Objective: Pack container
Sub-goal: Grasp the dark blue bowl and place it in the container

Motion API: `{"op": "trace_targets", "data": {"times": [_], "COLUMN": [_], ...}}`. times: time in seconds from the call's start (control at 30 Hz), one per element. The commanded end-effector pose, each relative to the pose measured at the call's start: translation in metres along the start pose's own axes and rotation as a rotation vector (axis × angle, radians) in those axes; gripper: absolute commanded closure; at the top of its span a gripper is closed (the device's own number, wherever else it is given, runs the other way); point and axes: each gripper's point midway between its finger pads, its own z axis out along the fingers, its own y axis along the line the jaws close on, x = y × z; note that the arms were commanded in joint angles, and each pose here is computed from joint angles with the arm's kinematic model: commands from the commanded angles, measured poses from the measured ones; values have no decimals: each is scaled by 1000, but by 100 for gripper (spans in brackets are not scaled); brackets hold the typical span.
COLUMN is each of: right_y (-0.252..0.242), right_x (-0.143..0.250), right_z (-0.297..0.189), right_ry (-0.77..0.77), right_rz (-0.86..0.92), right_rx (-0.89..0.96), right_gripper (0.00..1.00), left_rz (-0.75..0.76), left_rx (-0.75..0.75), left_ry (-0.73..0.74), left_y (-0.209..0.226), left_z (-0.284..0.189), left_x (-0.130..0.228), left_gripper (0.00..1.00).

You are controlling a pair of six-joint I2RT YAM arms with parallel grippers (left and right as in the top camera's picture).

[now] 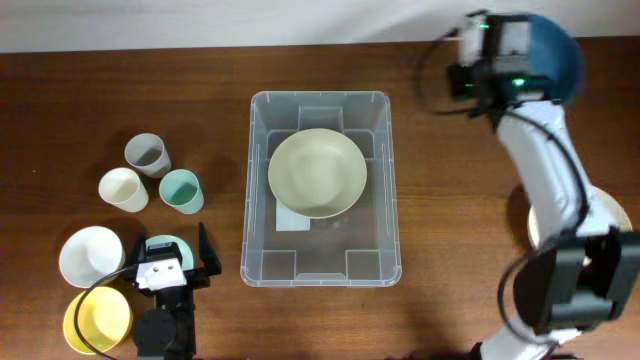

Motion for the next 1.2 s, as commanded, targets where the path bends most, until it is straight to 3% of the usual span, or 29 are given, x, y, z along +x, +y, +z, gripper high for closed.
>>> {"op": "trace_targets", "data": {"times": [0.0, 0.17, 0.33, 0.5, 0.7, 0.73, 0.77, 0.9, 1.07, 1.17], "right_y": [92, 228, 298, 332, 339, 339, 339, 338, 314, 221], "right_x": [-36, -22, 15, 48, 68, 67, 67, 64, 12, -55], "right_z": [-41, -70, -67, -50, -34, -34, -34, -35, -70, -99], "right_ry": [-104, -77, -11, 77, 139, 139, 136, 129, -4, -123], "right_rz": [-70, -258, -453, -510, -521, -521, -520, -519, -477, -265], "right_rx": [-229, -511, -623, -670, -676, -676, -675, -674, -608, -279], "right_gripper": [96, 96, 96, 96, 96, 87, 73, 65, 59, 58], "left_rz": [-7, -7, -7, -7, -7, -7, -7, -7, -7, -7], "left_rx": [-9, -9, -9, -9, -9, -9, -9, -9, -9, -9], "left_ry": [-2, -2, -2, -2, -2, -2, -2, -2, -2, -2], "left_y": [2, 2, 2, 2, 2, 2, 2, 2, 2, 2], "left_z": [0, 0, 0, 0, 0, 0, 0, 0, 0, 0], "left_x": [2, 2, 2, 2, 2, 2, 2, 2, 2, 2], "left_gripper": [1, 1, 1, 1, 1, 1, 1, 1, 1, 1]}}
